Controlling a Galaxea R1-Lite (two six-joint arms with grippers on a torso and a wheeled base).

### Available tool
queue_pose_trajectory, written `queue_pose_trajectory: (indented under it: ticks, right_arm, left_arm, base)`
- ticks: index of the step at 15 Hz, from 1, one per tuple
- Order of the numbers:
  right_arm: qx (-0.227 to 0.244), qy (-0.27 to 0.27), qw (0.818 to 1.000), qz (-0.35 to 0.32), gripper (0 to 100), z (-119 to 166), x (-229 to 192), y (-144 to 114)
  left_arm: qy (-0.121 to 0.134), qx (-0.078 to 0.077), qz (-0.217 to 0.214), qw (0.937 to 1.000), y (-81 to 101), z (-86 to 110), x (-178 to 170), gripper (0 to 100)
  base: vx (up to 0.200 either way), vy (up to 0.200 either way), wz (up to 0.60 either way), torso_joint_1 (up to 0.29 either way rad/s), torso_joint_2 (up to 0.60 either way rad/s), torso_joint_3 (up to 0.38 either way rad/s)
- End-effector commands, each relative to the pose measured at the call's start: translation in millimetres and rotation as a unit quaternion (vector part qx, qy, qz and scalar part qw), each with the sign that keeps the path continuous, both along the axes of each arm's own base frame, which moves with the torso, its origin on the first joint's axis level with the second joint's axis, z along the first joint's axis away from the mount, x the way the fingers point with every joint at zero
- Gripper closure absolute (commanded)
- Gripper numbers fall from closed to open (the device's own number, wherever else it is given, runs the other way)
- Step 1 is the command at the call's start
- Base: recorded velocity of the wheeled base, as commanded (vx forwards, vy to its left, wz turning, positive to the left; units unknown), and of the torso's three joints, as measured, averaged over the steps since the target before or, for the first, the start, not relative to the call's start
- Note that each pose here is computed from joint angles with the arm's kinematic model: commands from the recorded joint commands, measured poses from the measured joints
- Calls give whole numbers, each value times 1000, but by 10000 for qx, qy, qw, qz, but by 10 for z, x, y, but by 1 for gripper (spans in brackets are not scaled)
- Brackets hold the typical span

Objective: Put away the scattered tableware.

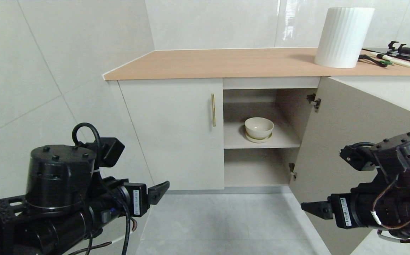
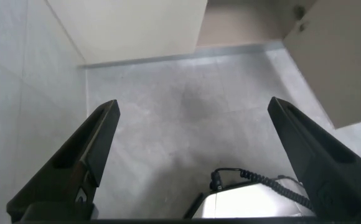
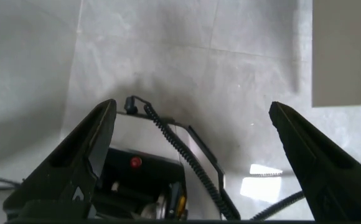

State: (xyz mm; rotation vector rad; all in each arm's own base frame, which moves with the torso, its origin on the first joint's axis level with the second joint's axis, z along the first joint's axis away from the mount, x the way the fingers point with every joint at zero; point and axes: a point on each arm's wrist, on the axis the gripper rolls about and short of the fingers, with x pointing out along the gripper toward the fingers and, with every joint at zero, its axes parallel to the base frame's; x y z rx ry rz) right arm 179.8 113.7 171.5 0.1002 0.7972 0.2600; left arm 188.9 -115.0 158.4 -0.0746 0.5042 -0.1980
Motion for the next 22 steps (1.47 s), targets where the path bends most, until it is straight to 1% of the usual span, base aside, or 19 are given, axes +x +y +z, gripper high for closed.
queue_pose_trajectory:
  ticks: [1,4,8,11,13,14,15,16,18,19,20,22]
  right_arm:
    - [-17,17,10000,-16,0,-8,8,-3]
    - [-65,70,9999,-31,0,-18,8,-12]
    - [-296,450,9985,-43,0,14,-46,-57]
    - [-684,904,9935,-116,0,52,-70,-173]
    - [-957,1067,9894,-222,0,128,-92,-342]
    - [-1011,1105,9884,-266,0,152,-95,-389]
    - [-1123,1109,9864,-456,0,225,-93,-540]
    - [-1167,1069,9859,-547,0,249,-79,-611]
    - [-1263,921,9808,-1169,0,347,25,-933]
    - [-1263,921,9808,-1169,0,347,25,-933]
    - [-1294,801,9755,-1591,0,437,72,-1164]
    - [-1354,622,9666,-2084,0,530,106,-1416]
  left_arm:
    - [0,0,4,10000,-4,-1,6,0]
    - [9,1,-10,10000,-8,-4,6,0]
    - [9,1,-3,10000,-5,-4,8,0]
    - [9,1,-10,10000,-6,-5,2,0]
    - [9,1,-3,10000,-3,-5,4,0]
    - [9,1,-3,10000,-3,-5,4,0]
    - [9,1,-3,10000,-3,-5,4,0]
    - [9,1,-3,10000,-3,-5,4,0]
    - [2,-4,-3,10000,-4,-1,6,0]
    - [2,-4,-3,10000,-4,-1,6,0]
    - [10,-6,1,10000,-3,-5,4,0]
    - [2,-4,-3,10000,-4,-1,6,0]
  base:
    - [0,-200,0,7,2,-2]
    - [0,-200,0,6,4,1]
    - [0,-200,0,7,2,1]
    - [0,0,0,0,0,0]
    - [0,0,0,0,0,0]
    - [0,0,0,0,0,0]
    - [0,0,0,0,0,0]
    - [0,0,0,0,0,0]
    - [0,0,0,0,0,0]
    - [0,0,0,0,0,0]
    - [0,0,0,0,0,0]
    - [0,0,0,0,0,0]
